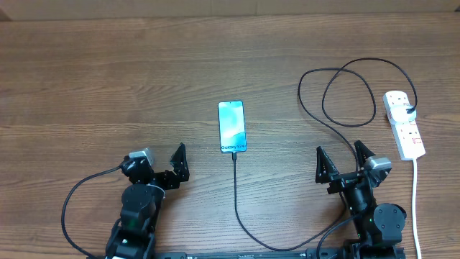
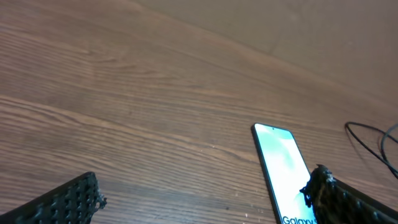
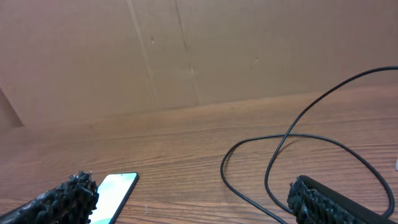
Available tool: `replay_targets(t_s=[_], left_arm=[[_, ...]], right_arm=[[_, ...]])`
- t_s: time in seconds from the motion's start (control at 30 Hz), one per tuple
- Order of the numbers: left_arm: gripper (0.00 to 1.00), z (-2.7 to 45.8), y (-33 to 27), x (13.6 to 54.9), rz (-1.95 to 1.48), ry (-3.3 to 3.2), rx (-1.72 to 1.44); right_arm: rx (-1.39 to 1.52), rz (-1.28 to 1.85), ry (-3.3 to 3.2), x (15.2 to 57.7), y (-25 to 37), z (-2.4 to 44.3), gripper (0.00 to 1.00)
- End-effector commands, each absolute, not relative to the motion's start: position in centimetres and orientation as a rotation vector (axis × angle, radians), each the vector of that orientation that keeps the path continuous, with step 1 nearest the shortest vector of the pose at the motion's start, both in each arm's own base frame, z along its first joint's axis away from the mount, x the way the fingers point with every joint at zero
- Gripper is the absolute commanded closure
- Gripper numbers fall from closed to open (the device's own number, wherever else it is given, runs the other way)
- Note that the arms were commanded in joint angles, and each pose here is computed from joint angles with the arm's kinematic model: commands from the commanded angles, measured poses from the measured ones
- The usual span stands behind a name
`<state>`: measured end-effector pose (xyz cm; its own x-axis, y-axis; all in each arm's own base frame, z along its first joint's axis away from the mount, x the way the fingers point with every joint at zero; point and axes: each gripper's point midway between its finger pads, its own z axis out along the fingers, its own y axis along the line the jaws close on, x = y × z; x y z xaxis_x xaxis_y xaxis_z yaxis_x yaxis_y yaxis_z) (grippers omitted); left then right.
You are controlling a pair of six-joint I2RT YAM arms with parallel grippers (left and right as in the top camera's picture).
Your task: Plug charger to phone and switch on socket
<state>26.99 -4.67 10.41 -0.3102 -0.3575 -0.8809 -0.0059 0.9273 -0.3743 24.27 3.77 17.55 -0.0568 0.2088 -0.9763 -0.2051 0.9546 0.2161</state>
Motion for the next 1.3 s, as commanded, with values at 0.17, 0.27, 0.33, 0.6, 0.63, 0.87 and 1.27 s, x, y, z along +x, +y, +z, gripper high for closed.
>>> replay_targets(t_s=[0.17,0.27,0.33,0.6,0.63,0.87,1.27], left_arm=[[0.0,10.4,-2.9,25.6,-0.282,1.852,-0.323],[0.0,10.7,-2.7,25.1,-0.281,1.84,-0.327],[0.0,11.0,-2.6,24.9,-0.283,1.828,-0.323],[0.0,13.7,-2.7,24.8,-0.245,1.722,-0.218],[0.0,14.0,-2.7,24.7,-0.243,1.71,-0.207],[0.0,16.1,-2.9,24.4,-0.22,1.626,-0.132],[0.0,15.9,-2.6,24.4,-0.217,1.632,-0.135]], right_arm=[[-0.003,0.334,1.586,24.3,3.8,17.4,0.0],[-0.003,0.334,1.586,24.3,3.8,17.4,0.0],[-0.003,0.334,1.586,24.3,3.8,17.4,0.0],[-0.003,0.334,1.586,24.3,3.8,17.4,0.0],[-0.003,0.334,1.586,24.3,3.8,17.4,0.0],[-0.003,0.334,1.586,24.3,3.8,17.4,0.0],[-0.003,0.334,1.586,24.3,3.8,17.4,0.0]])
